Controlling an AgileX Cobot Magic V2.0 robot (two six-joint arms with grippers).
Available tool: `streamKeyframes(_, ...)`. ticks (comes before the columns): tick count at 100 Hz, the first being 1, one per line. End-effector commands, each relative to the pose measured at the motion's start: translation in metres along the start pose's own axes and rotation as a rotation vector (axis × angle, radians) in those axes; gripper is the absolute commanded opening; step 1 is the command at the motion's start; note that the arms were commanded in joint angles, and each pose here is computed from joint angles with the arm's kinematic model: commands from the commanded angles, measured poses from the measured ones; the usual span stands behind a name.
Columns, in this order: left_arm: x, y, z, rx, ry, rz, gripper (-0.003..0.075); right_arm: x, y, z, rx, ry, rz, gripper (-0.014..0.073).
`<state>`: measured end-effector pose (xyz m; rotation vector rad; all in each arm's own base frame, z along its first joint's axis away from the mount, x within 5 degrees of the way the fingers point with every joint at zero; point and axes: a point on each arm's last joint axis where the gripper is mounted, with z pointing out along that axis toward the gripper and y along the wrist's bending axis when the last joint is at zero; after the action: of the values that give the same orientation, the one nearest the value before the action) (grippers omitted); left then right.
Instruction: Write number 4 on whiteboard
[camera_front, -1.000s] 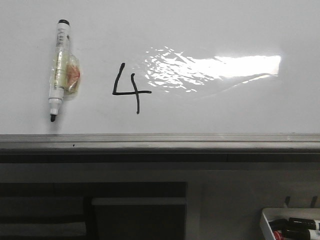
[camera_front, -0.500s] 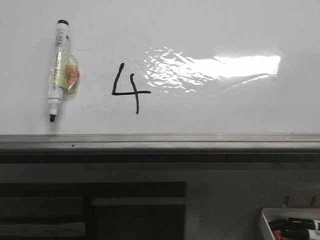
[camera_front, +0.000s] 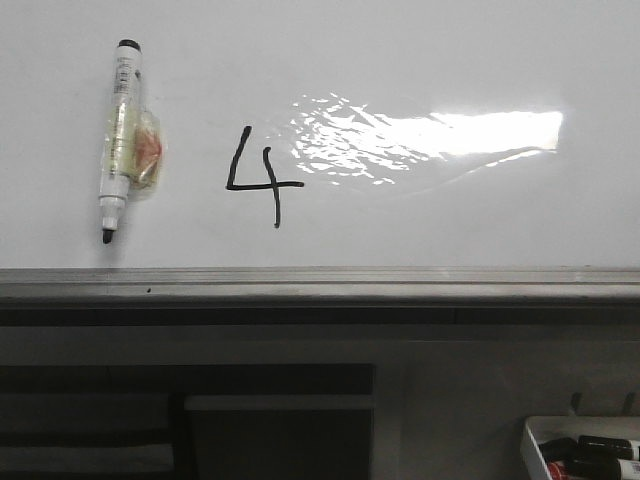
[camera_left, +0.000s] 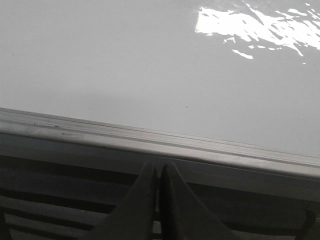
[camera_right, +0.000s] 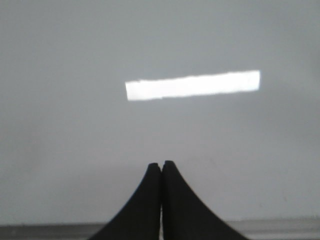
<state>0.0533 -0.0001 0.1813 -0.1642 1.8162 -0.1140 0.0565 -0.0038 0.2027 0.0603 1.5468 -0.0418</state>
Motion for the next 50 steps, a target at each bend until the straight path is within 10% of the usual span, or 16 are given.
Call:
streamKeyframes(1,0.0,0.0,0.0,0.004,-0.055,-0.008,-0.002,0.01,-0.001,-0.001,0.009,0.041,0.001,-0.0062)
streamKeyframes(50,0.0,0.0,0.0,0.004,-0.055,-0.008,-0.002,0.03,-0.002,-0.004,0.028,0.266,-0.004,-0.0061)
